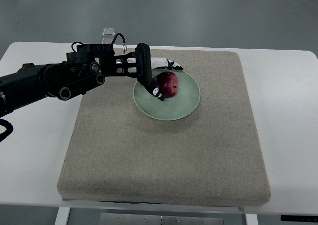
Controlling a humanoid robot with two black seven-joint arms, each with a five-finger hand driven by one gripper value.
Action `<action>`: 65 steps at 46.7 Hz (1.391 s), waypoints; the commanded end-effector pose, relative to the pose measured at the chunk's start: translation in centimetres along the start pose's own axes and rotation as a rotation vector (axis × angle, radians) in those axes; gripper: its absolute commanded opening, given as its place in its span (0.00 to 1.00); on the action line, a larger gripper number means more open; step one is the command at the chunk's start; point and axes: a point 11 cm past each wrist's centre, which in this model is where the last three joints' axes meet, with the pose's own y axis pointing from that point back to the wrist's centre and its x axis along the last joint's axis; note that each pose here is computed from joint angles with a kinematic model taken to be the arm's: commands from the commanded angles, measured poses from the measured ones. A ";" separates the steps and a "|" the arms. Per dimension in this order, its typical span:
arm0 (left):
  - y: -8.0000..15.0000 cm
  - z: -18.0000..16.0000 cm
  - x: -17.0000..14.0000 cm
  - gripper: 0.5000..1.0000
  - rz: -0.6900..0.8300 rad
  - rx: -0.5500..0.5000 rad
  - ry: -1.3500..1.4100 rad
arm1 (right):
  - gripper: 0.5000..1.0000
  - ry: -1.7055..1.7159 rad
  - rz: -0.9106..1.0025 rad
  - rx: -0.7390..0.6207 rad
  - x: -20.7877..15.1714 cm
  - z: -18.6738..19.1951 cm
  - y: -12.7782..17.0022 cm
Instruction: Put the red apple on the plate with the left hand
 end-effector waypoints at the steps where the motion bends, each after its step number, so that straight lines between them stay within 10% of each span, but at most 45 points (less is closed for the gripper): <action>1: 0.3 -0.1 0.8 0.98 0.026 -0.002 0.014 | 0.86 0.000 0.000 0.000 0.0 0.0 0.0; 39: 6.1 -5.4 7.8 0.98 0.243 0.098 0.101 | 0.86 0.000 0.000 0.000 0.0 0.0 0.0; 65: 8.5 -9.8 12.7 0.98 0.749 -0.004 0.904 | 0.86 0.000 0.000 0.000 0.0 0.0 0.0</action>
